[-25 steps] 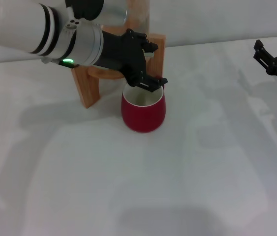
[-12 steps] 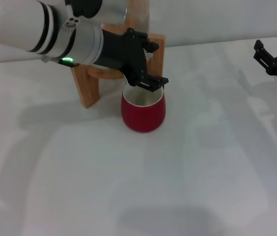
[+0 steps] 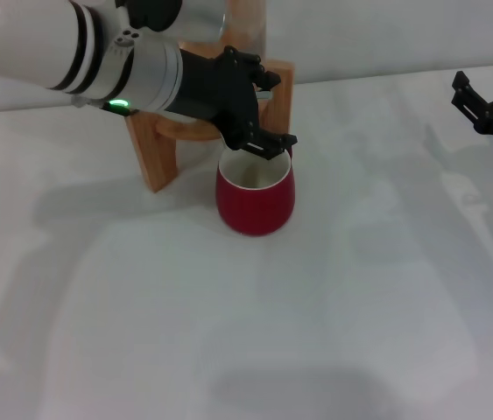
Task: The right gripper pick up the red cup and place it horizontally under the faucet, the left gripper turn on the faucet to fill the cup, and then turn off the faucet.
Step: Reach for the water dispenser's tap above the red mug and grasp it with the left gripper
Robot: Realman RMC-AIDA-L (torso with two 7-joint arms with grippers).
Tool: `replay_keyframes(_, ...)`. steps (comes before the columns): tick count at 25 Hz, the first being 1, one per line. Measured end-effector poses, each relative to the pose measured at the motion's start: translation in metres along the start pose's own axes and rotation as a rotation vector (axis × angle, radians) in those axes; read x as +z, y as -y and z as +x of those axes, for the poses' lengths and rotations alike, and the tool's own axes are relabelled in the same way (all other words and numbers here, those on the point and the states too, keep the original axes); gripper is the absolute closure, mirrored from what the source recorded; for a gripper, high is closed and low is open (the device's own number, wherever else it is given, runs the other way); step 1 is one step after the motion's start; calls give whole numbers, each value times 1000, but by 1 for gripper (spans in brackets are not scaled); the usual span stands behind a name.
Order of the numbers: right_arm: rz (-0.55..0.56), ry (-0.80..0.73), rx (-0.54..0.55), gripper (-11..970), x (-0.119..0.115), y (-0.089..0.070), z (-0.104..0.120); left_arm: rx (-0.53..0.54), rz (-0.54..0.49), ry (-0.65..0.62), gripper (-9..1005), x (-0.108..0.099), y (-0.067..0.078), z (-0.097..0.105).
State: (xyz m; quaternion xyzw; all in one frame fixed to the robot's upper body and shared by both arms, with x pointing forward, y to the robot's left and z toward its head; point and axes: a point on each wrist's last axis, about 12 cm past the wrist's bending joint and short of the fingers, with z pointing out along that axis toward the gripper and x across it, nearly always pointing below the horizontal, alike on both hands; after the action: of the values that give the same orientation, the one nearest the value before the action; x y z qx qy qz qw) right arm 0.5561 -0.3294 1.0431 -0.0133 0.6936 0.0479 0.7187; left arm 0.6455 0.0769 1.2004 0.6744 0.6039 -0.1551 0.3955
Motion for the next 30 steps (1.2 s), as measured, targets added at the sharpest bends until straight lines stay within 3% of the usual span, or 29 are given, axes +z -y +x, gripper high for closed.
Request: replay_keyframes(30,2,-2,0,130,-1,1,0,34,-1,-22,183,6,3,5)
